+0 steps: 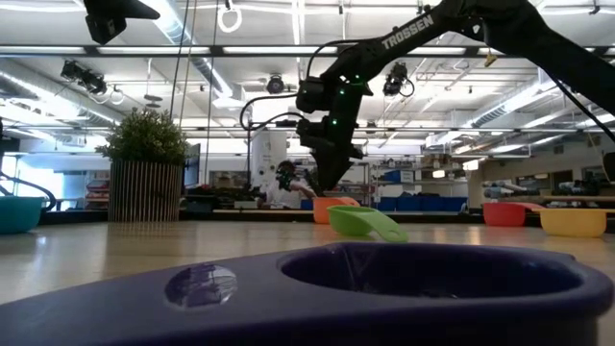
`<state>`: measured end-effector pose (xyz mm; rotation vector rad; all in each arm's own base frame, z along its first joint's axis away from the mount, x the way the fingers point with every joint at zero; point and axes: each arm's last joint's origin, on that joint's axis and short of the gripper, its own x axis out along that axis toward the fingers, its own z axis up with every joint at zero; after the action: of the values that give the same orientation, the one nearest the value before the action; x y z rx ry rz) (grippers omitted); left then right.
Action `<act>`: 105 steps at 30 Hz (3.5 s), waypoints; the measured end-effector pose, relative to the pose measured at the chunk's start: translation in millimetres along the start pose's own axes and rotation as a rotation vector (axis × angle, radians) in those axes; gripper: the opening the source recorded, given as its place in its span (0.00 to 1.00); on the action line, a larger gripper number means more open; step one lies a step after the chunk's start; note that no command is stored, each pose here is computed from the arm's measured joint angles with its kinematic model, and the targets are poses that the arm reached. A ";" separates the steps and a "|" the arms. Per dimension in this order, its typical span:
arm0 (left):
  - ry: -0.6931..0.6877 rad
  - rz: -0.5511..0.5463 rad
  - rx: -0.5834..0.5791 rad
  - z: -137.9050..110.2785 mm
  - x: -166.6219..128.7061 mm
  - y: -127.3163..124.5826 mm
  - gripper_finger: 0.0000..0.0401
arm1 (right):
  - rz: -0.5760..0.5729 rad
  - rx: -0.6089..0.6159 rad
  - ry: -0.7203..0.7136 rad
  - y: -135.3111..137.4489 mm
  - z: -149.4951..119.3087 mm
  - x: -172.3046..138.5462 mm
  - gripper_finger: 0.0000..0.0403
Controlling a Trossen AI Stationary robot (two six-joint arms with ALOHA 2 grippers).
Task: Nest measuring cups in basket
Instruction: Move the orange measuring cup, then stack the blue measuring cup on top of the orange measuring cup
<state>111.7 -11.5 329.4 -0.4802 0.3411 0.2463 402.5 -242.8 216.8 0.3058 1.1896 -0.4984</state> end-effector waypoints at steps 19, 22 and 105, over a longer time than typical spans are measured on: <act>0.000 0.000 0.001 0.0 0.0 0.0 0.35 | 0.047 0.060 -0.012 -4.6 1.1 0.4 0.39; 0.001 0.000 0.001 0.0 0.1 0.0 0.35 | 0.047 0.064 -0.011 -4.4 0.3 2.2 0.39; -0.109 -0.099 -0.151 12.1 -1.8 -8.0 0.35 | 0.085 -0.555 -0.146 81.2 -24.1 -193.5 0.34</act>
<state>115.7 -12.7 343.4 -0.6283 0.1921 0.2016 370.7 -121.7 386.9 -0.1541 1.1188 -0.1009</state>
